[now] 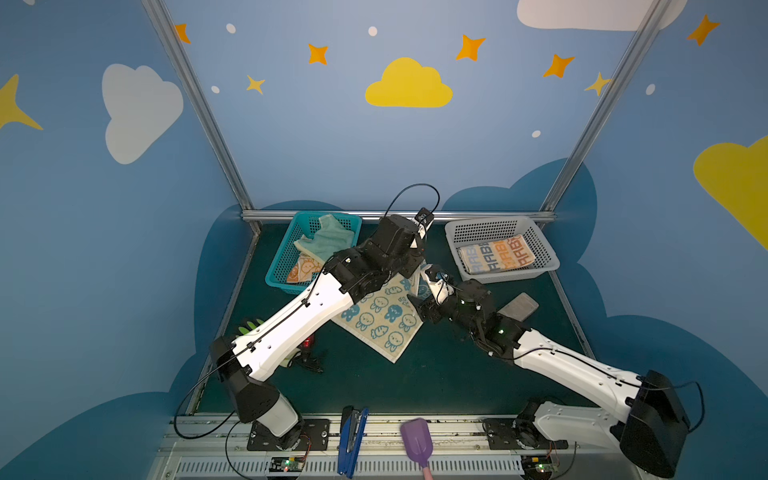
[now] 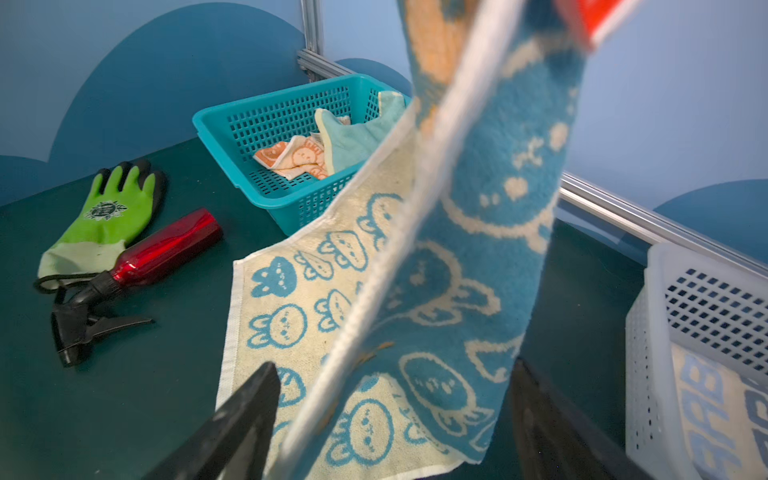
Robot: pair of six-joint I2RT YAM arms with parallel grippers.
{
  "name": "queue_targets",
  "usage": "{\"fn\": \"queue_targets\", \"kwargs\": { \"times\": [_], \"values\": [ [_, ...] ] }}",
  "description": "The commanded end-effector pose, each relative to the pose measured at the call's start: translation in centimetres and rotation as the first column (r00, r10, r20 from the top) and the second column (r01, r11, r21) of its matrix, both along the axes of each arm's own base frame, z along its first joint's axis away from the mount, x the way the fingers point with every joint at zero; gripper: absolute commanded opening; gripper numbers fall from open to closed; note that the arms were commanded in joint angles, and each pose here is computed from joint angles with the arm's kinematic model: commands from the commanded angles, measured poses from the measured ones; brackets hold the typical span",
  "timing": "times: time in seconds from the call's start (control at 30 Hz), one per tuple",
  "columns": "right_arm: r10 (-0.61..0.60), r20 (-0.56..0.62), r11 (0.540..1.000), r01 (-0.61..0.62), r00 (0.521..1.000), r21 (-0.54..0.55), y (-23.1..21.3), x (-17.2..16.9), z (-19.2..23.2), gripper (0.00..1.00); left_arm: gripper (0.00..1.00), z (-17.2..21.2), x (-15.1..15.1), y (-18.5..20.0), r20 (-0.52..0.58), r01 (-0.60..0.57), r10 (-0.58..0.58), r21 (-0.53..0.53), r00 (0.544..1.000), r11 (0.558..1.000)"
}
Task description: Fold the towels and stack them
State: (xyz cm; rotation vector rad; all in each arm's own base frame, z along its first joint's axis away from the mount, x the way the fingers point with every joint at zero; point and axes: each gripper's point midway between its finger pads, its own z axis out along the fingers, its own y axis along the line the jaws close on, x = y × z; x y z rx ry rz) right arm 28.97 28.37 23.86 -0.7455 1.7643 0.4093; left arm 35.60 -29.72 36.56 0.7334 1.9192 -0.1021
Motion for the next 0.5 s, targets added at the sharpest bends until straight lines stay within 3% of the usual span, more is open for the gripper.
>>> {"fn": "queue_targets", "kwargs": {
  "times": [0.0, 0.13, 0.2, 0.23, 0.37, 0.4, 0.47],
  "values": [
    [-0.072, -0.015, 0.997, 0.072, 0.997, 0.015, -1.2, 1.3, -0.8, 0.81, 0.04, 1.1, 0.4, 0.4, 0.014, -0.02, 0.02, -0.02, 1.0, 1.0],
    [-0.035, -0.057, 0.998, 0.038, 0.998, 0.042, -0.9, 1.0, -1.9, 0.74, 0.04, 1.2, 0.6, 0.4, 0.017, -0.021, 0.021, -0.021, 1.0, 1.0],
    [0.012, -0.072, 0.998, -0.008, 0.997, 0.055, -0.3, 0.6, -2.1, 0.66, 0.04, 1.2, 0.8, 0.6, 0.017, -0.027, 0.027, -0.02, 0.999, 0.999],
    [0.034, -0.081, 0.998, -0.03, 0.996, 0.056, 0.0, 0.3, -2.3, 0.58, 0.04, 1.3, 0.9, 0.6, 0.018, -0.028, 0.028, -0.021, 0.999, 0.999],
    [0.078, -0.098, 0.996, -0.073, 0.992, 0.06, 0.5, 0.0, -2.4, 0.06, 0.04, 1.3, 1.1, 1.0, 0.017, -0.036, 0.037, -0.024, 0.999, 0.999],
    [0.069, -0.093, 0.996, -0.063, 0.993, 0.062, 0.3, 0.1, -2.2, 0.0, 0.04, 1.3, 1.1, 1.2, 0.018, -0.041, 0.042, -0.023, 0.999, 0.999],
    [0.035, -0.077, 0.998, -0.03, 0.996, 0.059, -0.6, 0.7, -1.5, 0.0, 0.04, 1.4, 1.1, 1.6, 0.018, -0.048, 0.049, -0.025, 0.999, 0.999]
  ]
}}
